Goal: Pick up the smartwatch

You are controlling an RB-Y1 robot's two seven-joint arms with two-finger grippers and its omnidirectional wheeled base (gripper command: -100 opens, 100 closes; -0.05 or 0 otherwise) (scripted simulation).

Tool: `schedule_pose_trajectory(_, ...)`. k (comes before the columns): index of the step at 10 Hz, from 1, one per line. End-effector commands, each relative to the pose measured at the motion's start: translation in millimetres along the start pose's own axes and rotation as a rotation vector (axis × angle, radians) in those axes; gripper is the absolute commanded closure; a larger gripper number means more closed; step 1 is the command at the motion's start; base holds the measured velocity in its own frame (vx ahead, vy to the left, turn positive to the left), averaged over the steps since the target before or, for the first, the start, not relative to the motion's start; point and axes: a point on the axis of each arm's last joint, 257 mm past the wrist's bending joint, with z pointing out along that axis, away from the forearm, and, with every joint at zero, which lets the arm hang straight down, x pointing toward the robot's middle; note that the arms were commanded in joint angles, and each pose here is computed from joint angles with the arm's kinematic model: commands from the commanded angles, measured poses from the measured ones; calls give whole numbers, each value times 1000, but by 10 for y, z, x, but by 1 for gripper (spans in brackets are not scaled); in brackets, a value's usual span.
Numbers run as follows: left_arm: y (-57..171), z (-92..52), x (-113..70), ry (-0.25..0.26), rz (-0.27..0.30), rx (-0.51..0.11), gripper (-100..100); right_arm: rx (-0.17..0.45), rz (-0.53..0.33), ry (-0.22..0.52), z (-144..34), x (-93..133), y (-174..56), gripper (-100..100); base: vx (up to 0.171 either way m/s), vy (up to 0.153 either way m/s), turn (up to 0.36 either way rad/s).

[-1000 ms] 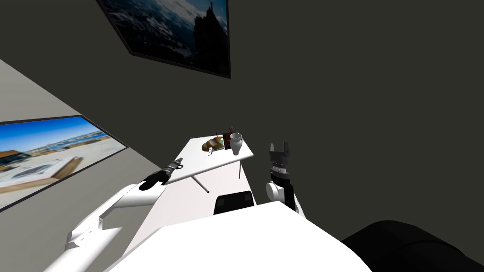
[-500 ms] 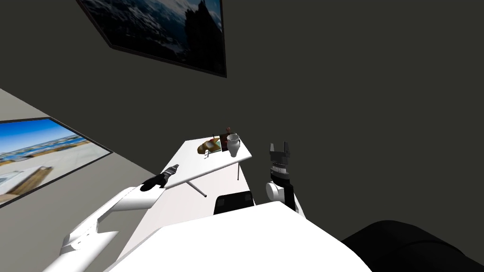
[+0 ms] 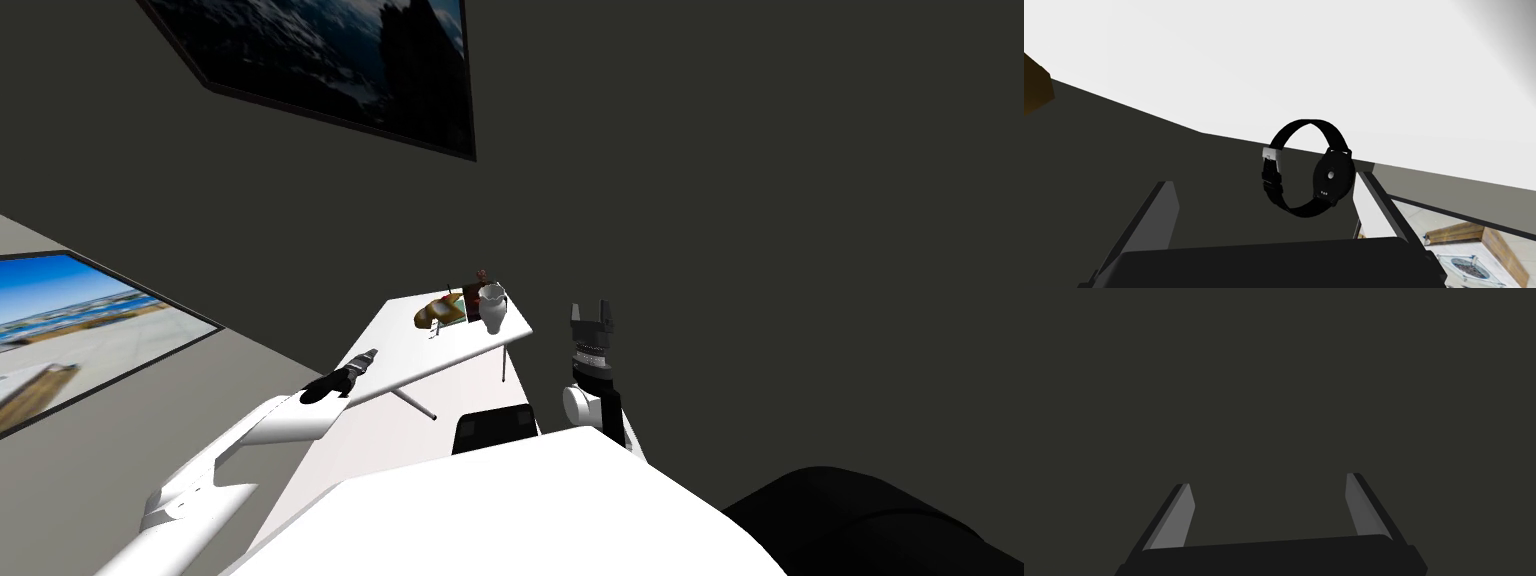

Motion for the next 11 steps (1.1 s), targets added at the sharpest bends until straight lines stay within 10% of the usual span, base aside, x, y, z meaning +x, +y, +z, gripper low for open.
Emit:
schedule_pose_trajectory(1,0,0,0,0,0,0,-100,0,0,0,0,0,0,0,6,13,-11)
schedule_pose_trajectory(2,-1,4,0,0,0,1,100,0,0,0,0,0,0,0,-1,4,19)
schedule_pose_trajectory(6,0,3,0,0,-1,0,100,0,0,0,0,0,0,0,0,0,0)
schedule_pose_trajectory(7,0,3,0,0,-1,0,0,0,0,0,0,0,0,0,0,0,0)
schedule_pose_trajectory(8,-33,-52,-6,3,4,5,100,0,0,0,0,0,0,0,-7,-15,68)
schedule_pose_trajectory(10,-46,-64,-10,2,5,8,100,0,0,0,0,0,0,0,-15,-25,46)
schedule_pose_trajectory(11,-43,-68,-8,3,6,7,0,0,0,0,0,0,0,0,0,0,0)
